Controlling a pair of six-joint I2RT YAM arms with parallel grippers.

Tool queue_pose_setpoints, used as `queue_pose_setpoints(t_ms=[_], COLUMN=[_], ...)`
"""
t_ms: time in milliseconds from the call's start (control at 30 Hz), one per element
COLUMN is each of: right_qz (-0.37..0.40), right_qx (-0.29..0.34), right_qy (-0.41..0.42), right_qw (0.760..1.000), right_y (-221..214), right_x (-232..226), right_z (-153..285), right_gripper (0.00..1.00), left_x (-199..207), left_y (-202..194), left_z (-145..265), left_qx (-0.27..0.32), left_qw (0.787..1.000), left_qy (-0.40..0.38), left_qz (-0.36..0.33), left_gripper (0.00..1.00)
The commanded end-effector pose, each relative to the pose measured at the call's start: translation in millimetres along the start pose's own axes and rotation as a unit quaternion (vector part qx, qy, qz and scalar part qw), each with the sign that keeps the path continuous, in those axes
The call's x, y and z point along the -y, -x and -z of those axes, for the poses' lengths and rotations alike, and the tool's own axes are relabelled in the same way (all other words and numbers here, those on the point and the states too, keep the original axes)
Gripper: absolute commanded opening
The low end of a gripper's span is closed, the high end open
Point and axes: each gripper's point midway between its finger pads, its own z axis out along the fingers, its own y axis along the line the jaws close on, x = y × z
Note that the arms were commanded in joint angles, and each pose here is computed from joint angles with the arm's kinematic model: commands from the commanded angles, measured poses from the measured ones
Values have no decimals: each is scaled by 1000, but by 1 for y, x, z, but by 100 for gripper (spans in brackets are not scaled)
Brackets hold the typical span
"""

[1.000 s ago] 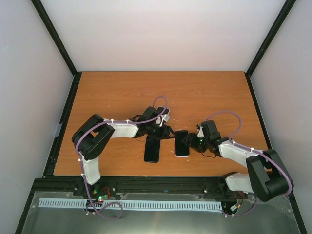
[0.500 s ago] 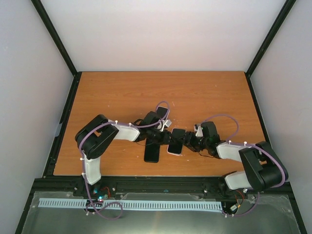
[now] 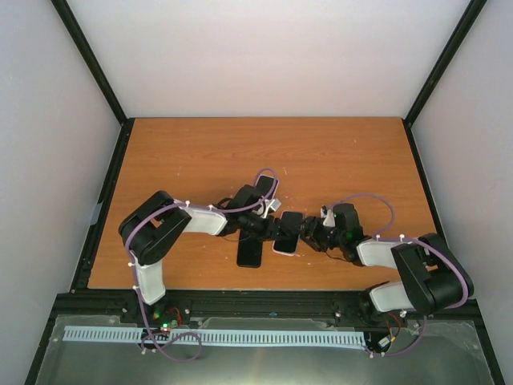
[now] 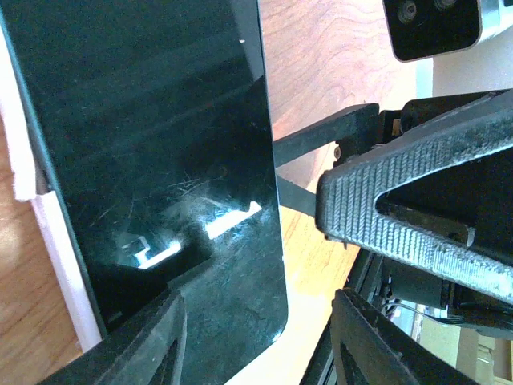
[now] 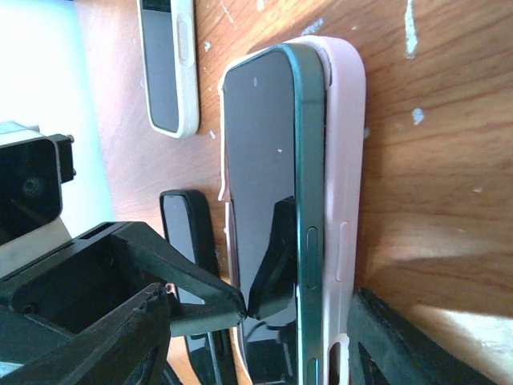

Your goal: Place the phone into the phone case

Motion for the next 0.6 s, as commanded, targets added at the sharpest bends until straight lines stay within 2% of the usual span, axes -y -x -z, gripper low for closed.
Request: queue_pose_setpoints(t_ms=[0,567], right_qz=[18,5], right_qx=[-4,-1], right_qy=[71,106], right_qw=[997,994], right_y=[1,2], right_x=[-34,-42], right_z=[4,4], right_gripper=[59,59], left_x=[9,5], left_y=[-5,-4], left_z=[3,7], left_qx=[1,13], left_qw=[1000,1000], left_qy=[-10,7], left_qz=[-5,-15], left_gripper=[51,59])
